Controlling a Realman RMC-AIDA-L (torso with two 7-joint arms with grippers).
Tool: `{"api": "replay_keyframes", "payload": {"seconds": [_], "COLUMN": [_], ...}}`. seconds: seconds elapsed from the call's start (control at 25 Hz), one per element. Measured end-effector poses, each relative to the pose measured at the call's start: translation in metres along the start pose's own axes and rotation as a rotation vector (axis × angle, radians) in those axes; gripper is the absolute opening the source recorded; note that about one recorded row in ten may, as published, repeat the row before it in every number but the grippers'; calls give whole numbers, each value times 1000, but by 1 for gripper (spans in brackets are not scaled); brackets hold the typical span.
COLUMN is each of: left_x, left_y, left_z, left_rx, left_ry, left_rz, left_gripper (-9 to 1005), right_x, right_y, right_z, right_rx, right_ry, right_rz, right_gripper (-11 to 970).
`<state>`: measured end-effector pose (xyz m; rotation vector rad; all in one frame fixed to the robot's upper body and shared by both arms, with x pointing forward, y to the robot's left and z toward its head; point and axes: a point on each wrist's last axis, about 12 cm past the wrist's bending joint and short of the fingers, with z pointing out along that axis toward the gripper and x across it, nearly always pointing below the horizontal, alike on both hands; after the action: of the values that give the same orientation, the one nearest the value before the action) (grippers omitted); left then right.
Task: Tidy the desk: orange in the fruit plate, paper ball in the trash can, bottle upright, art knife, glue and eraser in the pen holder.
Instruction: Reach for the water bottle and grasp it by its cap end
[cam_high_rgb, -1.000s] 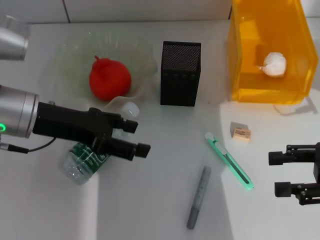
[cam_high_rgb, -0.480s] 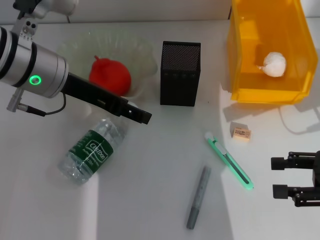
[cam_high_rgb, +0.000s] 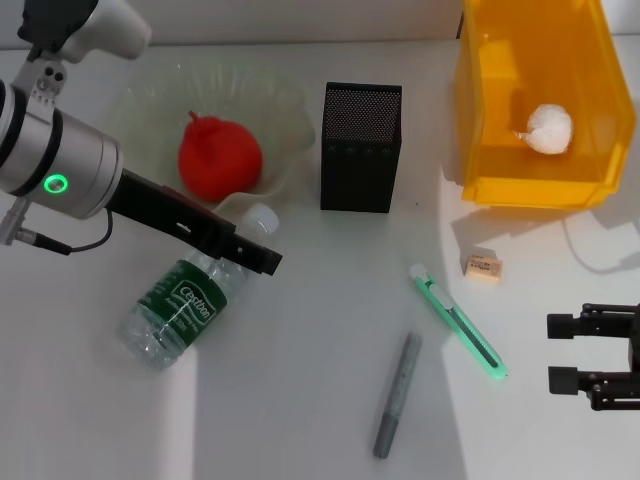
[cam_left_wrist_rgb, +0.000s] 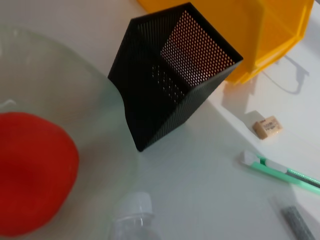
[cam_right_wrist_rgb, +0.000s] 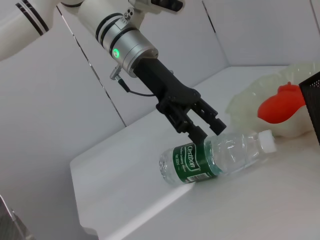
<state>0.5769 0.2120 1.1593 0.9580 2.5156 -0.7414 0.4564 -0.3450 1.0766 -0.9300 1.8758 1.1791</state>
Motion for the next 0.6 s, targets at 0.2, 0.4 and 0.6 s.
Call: {"api": "replay_keyframes", "payload": {"seconds": [0.2,0.4,0.6], "left_x": [10,5,-6], "left_y": [-5,-6,-6], "left_z": [-13,-47,-61], "left_rx": [16,-52,-140], "left_ry": [13,5,97], "left_rz": [12,-8,-46], "left_gripper": [844,842,840], "right_x": [-1,-2,2], "right_y": [-1,-3,-5], "right_z": [1,1,0], "right_rx": [4,12,42], "right_ry": [1,3,8], "right_rz": [-2,-2,9], "right_gripper": [713,713,713]}}
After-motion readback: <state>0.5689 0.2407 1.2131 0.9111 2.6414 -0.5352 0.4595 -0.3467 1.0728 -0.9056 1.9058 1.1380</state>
